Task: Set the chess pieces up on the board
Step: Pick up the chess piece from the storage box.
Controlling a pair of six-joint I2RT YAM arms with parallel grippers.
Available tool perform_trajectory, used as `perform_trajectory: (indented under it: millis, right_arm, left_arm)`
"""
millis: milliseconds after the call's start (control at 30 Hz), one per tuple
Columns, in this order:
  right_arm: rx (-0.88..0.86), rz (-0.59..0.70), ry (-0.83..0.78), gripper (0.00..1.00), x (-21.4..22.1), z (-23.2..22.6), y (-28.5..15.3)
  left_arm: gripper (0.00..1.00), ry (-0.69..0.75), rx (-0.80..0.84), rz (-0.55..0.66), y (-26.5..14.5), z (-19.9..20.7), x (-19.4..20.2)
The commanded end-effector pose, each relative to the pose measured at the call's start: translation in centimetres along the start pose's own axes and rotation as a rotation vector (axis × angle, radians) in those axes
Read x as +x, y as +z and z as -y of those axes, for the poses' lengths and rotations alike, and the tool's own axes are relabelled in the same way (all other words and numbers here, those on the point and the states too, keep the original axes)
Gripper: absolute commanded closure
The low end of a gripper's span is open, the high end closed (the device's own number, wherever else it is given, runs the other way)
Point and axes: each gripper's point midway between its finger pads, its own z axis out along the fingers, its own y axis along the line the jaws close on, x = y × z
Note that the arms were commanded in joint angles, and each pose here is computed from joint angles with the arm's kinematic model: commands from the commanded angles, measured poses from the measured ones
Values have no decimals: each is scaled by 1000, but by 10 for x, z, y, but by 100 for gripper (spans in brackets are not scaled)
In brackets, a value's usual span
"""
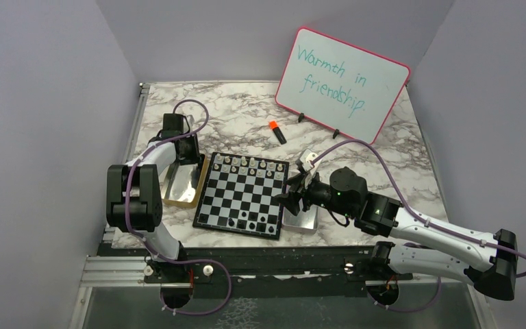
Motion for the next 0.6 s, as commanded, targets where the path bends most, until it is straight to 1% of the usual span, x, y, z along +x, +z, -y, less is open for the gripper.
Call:
perform_trajectory:
  millis: [0, 233, 400, 567]
  right_arm:
    - [12, 62, 17, 38, -20, 0, -3]
    - [8, 60, 20, 38, -20, 0, -3]
    - [9, 65, 22, 38, -22, 0, -3]
    - [9, 66, 24, 38, -22, 0, -3]
  left_arm:
    - [70, 11, -4, -2, 6, -4, -4]
    - [74, 0, -47, -28, 8, -12, 4]
    - [82, -20, -43, -53, 8, -10, 10]
    - [83, -26, -69, -67, 2, -13, 14]
